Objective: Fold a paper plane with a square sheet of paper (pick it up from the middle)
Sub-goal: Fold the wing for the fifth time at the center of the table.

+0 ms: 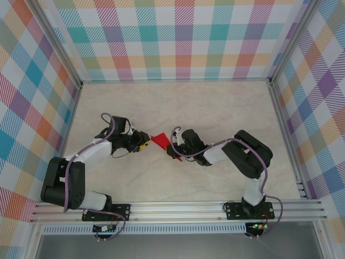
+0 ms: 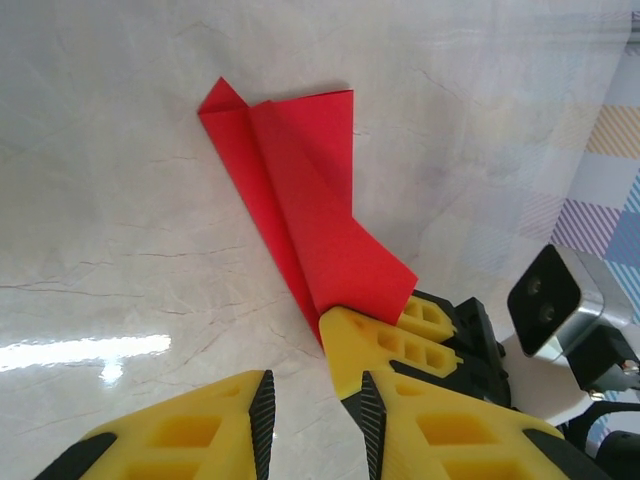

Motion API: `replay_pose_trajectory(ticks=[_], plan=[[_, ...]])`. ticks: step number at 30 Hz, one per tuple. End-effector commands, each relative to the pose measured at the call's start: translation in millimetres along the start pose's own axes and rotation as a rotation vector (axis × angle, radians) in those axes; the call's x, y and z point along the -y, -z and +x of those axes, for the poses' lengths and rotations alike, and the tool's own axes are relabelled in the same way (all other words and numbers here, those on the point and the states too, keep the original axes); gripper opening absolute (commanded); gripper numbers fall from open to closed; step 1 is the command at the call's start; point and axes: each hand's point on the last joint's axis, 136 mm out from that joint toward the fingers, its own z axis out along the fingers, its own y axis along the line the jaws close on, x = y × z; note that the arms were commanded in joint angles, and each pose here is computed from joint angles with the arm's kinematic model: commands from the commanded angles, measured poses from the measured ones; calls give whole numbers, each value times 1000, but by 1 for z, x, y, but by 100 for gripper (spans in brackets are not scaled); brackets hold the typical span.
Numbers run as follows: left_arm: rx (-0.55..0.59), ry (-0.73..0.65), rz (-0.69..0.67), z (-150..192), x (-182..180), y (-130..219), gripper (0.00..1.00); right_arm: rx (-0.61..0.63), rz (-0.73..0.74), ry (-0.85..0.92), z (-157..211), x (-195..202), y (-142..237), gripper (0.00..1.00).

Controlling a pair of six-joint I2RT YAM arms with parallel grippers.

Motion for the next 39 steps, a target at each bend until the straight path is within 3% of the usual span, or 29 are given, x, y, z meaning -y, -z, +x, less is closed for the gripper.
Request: replay_pose_trajectory(ticks=[1, 21, 39], plan=[[-31, -34, 26, 7, 3, -9, 31, -50, -29, -73, 3, -3, -4, 13], [-70, -110, 53, 13, 13, -45, 24, -164, -44, -326, 14, 14, -8, 10], [-107, -138, 96, 11, 22, -72, 19, -239, -33, -400, 27, 25, -10, 10]])
